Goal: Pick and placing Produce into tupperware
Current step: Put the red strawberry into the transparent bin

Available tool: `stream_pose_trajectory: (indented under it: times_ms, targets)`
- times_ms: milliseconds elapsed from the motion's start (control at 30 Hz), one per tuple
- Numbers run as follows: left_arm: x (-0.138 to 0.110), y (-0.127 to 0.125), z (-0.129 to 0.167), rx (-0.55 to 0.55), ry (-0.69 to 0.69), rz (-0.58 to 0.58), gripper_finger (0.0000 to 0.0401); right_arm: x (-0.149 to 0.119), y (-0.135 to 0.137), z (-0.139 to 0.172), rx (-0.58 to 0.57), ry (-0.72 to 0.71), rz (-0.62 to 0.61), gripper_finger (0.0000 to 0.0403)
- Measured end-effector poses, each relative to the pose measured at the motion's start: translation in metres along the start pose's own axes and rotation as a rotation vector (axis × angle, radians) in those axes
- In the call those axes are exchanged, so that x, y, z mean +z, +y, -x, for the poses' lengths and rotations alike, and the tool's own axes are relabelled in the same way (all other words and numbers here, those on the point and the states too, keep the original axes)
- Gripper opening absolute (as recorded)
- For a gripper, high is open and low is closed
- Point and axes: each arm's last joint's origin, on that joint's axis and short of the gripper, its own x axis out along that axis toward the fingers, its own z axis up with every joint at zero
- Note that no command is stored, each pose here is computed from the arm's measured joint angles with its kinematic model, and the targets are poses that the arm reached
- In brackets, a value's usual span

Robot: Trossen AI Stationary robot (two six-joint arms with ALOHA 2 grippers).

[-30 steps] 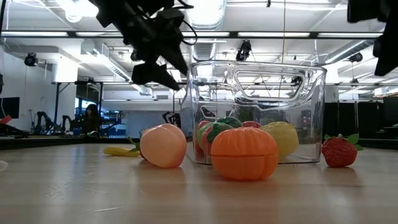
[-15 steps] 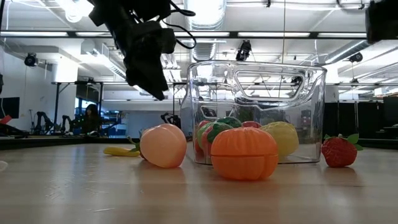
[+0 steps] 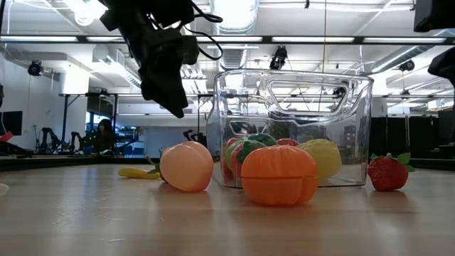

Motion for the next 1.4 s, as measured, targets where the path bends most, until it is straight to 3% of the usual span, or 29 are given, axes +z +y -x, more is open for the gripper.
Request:
stream_pose_trajectory:
  times_ms: [233,567,1067,1400]
  targets:
    - [0.000,0.000,0.000,0.003,-0.003,0.027,0.0216,-0.002,0.006,-0.016,-0.032,0.002,0.013,0.0231]
    - [0.001,0.000,0.000,0.007,-0.008,0.026,0.0216,0.015,0.010,-0.022,-0.021,-0.172,-0.035,0.0232]
    - [0.000,0.001,0.000,0.017,-0.003,-0.004,0.0216,0.023,0.005,-0.045,-0.075,-0.156,-0.097,0.0317]
    - [0.000,0.001,0.000,0.022,-0.004,-0.009,0.0216,0.027,-0.003,-0.053,-0.098,-0.140,-0.097,0.0314]
